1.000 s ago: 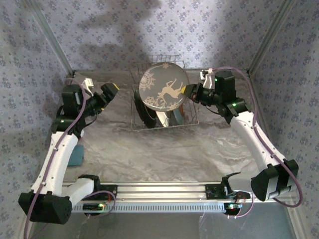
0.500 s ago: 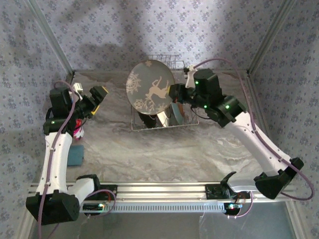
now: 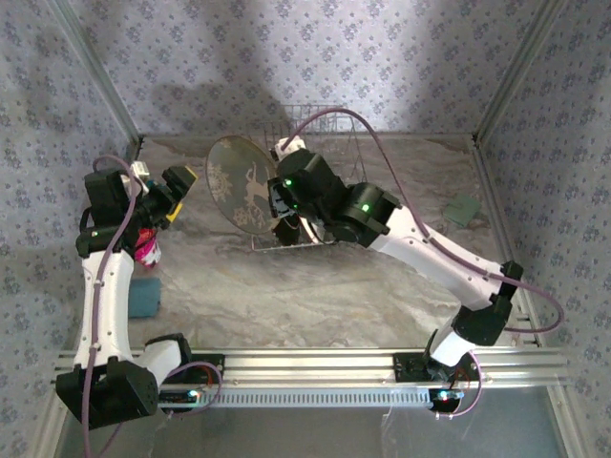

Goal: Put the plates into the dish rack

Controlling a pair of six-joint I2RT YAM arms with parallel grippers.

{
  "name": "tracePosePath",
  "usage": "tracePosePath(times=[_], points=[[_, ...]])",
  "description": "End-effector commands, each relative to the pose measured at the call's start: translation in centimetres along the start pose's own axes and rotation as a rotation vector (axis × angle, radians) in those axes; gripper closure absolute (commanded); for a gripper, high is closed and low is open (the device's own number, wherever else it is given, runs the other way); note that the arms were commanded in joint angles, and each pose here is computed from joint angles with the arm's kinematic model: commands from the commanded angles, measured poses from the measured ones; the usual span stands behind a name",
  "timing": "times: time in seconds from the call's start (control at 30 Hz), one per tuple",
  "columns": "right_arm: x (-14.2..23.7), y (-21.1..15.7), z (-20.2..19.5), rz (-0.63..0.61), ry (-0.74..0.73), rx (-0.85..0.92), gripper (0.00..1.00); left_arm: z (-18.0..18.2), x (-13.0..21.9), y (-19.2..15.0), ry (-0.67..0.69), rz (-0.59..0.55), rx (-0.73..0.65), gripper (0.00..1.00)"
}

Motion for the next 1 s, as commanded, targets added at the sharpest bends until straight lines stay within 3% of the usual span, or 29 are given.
tracePosePath(times=[0.0,0.23,0.53,0.97], points=[[2.3,4.9,-0.8,-0.182,-0.088,-0.065,1.0,-0.8,0.8,0.1,-0.017,0.001,-0.029,0.0],[1.5,4.3,-0.8,-0.194,-0.222,-0.112,1.0,-0.1,1.0,0.5,0.005,-0.018,-0.026,0.01],[1.1,3.9,2.8,-0.232,-0.505,-0.031,1.0,0.0,1.0,0.7,0.011,-0.018,-0.033,0.01],[-2.1,1.2,5.8,-0.262,-0.615,0.012,1.0,0.6,1.4,1.1,0.03,-0.032,-0.05,0.0]])
Point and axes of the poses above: each hand's point on the last joint's axis, 136 mm out from that joint toward the fingers, its own x axis back along the fingers, its own z axis along the line the jaws close on, y = z × x, the point moved 2 cm from there along x, back along the fingers, and after that the axes turned 5 degrees about x, right-handed, at the moved point
